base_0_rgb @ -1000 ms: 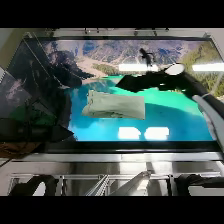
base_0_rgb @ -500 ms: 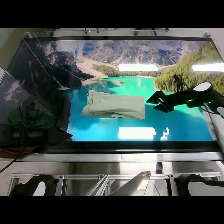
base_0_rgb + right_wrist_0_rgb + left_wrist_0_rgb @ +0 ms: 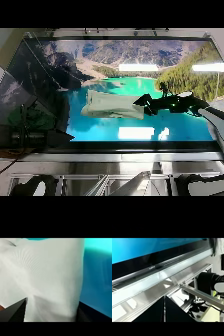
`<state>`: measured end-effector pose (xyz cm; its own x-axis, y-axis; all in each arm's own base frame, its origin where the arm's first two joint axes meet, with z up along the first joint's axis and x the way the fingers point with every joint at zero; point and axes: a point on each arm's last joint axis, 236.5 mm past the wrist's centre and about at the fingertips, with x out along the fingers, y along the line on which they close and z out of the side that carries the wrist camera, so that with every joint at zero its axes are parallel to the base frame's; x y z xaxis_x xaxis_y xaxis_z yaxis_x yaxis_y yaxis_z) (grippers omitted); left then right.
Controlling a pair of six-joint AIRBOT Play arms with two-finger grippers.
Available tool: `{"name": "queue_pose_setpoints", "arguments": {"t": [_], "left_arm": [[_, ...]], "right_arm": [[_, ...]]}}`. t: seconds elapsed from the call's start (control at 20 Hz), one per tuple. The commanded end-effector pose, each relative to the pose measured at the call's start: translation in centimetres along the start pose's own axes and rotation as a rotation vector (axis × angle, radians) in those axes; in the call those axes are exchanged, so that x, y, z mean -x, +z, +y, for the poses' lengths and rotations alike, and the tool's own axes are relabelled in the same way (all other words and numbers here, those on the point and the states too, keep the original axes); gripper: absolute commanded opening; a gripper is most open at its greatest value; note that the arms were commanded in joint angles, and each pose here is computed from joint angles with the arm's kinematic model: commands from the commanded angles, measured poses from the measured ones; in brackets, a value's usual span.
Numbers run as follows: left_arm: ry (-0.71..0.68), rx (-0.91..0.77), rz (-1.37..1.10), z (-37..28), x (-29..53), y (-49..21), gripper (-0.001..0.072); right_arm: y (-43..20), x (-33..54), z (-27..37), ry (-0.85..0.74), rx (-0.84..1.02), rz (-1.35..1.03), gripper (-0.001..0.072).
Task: Fold the shirts.
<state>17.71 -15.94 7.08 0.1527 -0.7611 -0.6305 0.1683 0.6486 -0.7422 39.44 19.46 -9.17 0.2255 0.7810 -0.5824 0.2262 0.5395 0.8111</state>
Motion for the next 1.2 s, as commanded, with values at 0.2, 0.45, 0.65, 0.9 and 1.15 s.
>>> {"name": "queue_pose_setpoints", "arguments": {"t": [0.2, 0.45, 0.65, 0.9, 1.15], "left_arm": [[0.002, -0.034, -0.024, -0.7, 0.5, -0.3, 0.0019], [0.003, -0.034, -0.026, -0.7, 0.5, -0.2, 0.0019], [0.004, -0.034, -0.027, -0.6, 0.5, -0.2, 0.0018], [-0.005, 0.01, 0.008, 0.1, -0.1, 0.0, 0.0018], [-0.02, 0.052, 0.067, 1.4, -1.1, 0.3, 0.0017]], "right_arm": [[-0.9, -1.5, 0.8, 0.095, -0.073, 0.049, 0.0103], [-0.5, -1.1, 0.8, 0.114, -0.049, 0.039, 0.0015], [2.3, 3.3, 1.1, 0.166, -0.056, -0.041, 0.0015], [7.7, 19.5, 1.3, 0.196, -0.029, -0.363, 0.0014], [4.0, 43.4, -9.9, -0.176, -0.267, -0.911, 0.0014]]}}
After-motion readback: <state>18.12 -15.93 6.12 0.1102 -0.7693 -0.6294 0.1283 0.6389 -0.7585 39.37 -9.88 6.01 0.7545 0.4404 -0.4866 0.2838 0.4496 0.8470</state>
